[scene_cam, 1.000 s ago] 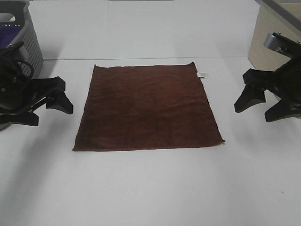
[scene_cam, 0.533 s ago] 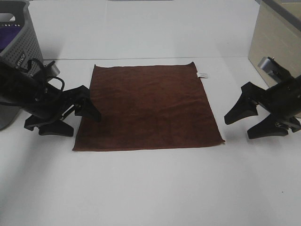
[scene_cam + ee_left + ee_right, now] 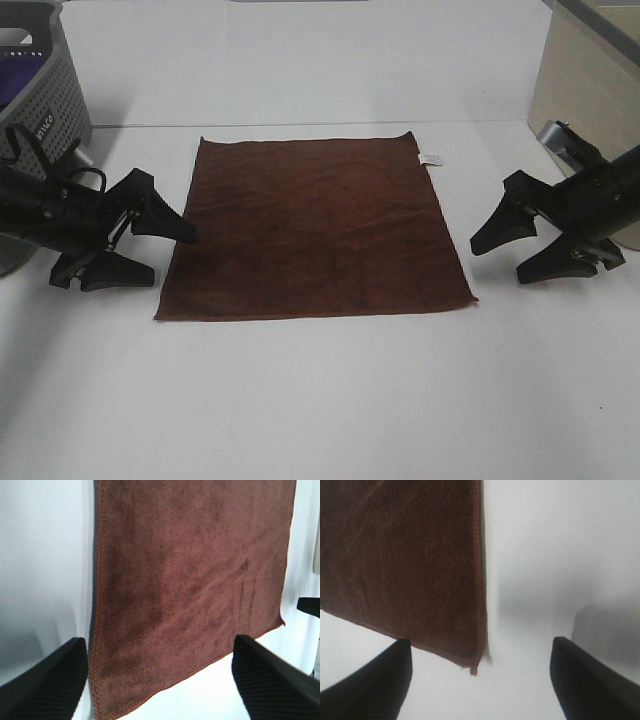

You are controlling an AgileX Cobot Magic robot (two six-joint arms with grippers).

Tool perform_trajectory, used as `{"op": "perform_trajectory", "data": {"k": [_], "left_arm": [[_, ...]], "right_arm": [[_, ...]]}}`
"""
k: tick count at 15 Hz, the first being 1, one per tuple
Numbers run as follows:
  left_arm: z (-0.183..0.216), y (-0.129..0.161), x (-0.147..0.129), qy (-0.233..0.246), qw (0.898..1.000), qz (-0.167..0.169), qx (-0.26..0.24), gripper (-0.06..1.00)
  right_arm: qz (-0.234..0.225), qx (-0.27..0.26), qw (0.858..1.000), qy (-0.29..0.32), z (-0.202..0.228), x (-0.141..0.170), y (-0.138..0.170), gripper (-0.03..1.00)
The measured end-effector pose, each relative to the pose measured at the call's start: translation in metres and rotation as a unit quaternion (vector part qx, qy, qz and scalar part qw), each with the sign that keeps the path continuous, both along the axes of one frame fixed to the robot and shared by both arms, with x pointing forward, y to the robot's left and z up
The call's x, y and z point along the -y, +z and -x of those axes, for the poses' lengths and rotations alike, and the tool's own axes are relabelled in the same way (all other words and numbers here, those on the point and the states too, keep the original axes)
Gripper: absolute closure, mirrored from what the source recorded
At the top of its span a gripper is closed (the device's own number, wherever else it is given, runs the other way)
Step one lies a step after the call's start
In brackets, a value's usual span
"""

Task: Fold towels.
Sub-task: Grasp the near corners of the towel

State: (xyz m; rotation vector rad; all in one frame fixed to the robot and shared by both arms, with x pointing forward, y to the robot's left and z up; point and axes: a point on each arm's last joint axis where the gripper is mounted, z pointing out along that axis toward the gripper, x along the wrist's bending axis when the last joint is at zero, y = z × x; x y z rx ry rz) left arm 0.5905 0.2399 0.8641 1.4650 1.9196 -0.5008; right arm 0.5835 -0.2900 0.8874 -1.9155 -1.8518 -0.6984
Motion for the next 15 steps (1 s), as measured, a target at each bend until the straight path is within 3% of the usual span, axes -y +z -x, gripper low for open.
{"op": "perform_trajectory", "data": {"k": [3,7,10,11,14,15], "left_arm": [[0.000,-0.011,0.003,0.006,1.000,0.011,-0.018,0.21],[0.000,-0.019,0.040,-0.019,0.999,0.033,-0.026,0.22],[-0.003,-0.020,0.059,-0.040,0.999,0.032,-0.018,0.26],[-0.005,-0.021,0.060,-0.035,0.999,0.026,-0.019,0.36],[-0.005,-0.029,0.057,-0.030,0.999,-0.002,-0.026,0.85],[-0.004,-0.029,0.056,-0.035,0.999,-0.007,-0.027,0.91]], "right_arm": [[-0.014,-0.013,1.000,0.001,-0.013,0.000,-0.012,0.23],[-0.047,-0.042,0.997,0.037,-0.014,-0.029,-0.022,0.24],[-0.057,-0.053,0.995,0.056,-0.011,-0.056,-0.028,0.35],[-0.055,-0.058,0.995,0.053,-0.011,-0.058,-0.031,0.45],[-0.036,-0.064,0.996,0.043,-0.011,-0.057,-0.037,0.87],[-0.034,-0.068,0.996,0.040,-0.011,-0.056,-0.038,0.92]]}}
